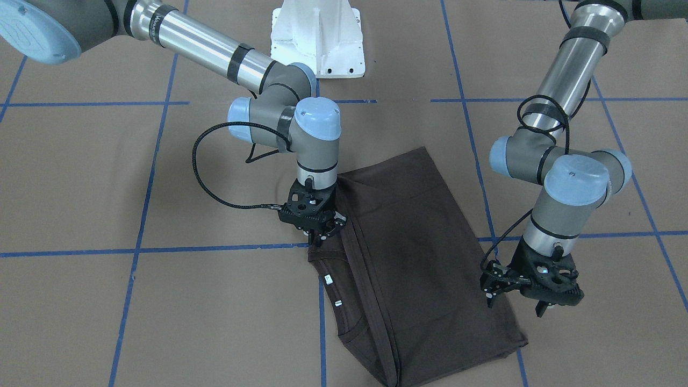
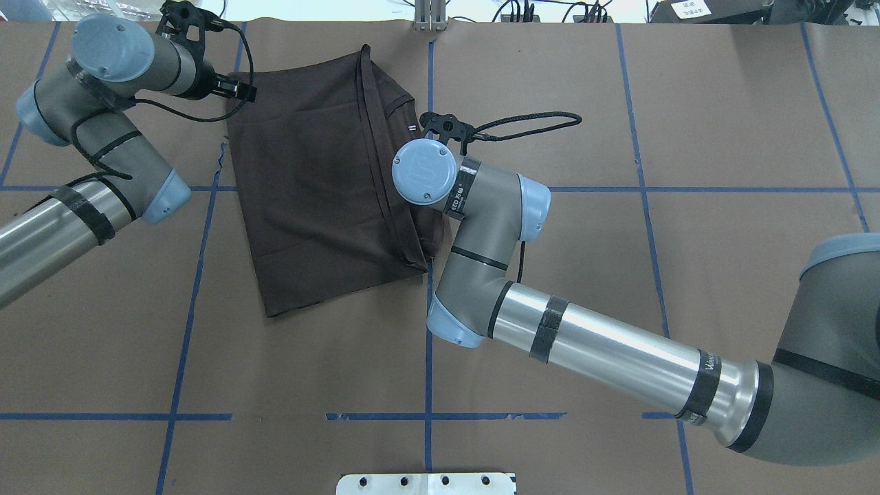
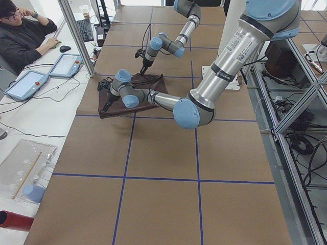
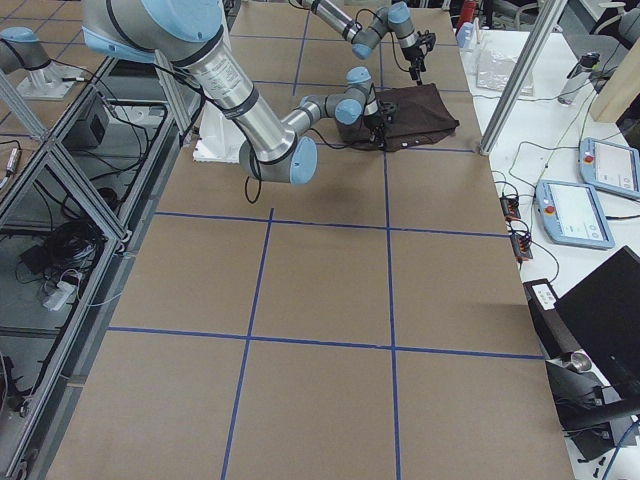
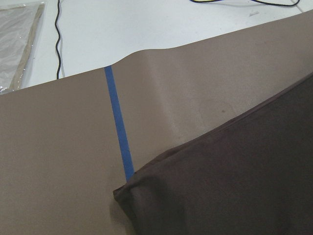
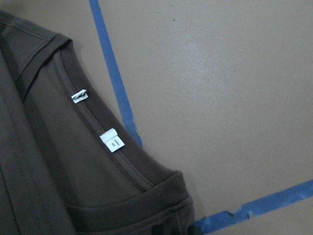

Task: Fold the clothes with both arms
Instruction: 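Hold the shirt edge with the left gripper while the right gripper approaches the shirt, then push the shirt's side nearest the right gripper inward, straightening it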

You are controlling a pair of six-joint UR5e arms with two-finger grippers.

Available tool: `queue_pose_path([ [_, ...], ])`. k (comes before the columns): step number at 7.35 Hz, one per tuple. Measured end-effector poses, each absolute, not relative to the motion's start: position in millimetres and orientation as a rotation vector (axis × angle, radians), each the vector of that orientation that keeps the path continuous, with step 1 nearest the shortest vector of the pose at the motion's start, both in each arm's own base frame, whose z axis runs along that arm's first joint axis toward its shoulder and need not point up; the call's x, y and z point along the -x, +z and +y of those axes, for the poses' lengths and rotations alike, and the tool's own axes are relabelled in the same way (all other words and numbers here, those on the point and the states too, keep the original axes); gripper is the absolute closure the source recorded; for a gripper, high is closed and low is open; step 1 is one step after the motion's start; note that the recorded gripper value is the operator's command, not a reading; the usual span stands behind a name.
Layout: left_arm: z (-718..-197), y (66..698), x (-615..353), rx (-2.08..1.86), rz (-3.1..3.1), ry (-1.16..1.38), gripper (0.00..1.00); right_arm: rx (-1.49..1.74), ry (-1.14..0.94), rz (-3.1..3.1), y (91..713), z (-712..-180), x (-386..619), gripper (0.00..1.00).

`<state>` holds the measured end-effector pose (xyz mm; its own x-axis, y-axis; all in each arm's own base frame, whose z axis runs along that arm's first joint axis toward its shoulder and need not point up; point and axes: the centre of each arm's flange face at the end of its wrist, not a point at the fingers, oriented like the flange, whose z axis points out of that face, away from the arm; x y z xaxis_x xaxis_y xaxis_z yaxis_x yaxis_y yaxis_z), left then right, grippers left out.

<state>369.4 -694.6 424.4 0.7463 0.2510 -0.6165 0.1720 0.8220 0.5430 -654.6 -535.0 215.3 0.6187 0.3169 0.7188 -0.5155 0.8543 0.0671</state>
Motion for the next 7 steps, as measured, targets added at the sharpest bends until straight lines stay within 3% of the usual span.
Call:
queue_pose_path([
  [4, -694, 423, -371, -0.62, 0.744, 0.048, 0.0, -0.273, 0.482, -0.758, 219, -511, 619, 1.0],
  [7, -693, 420, -373, -0.626, 0.751, 0.05, 0.0, -0.29, 0.423, -0.792, 270, -419, 575, 1.0],
])
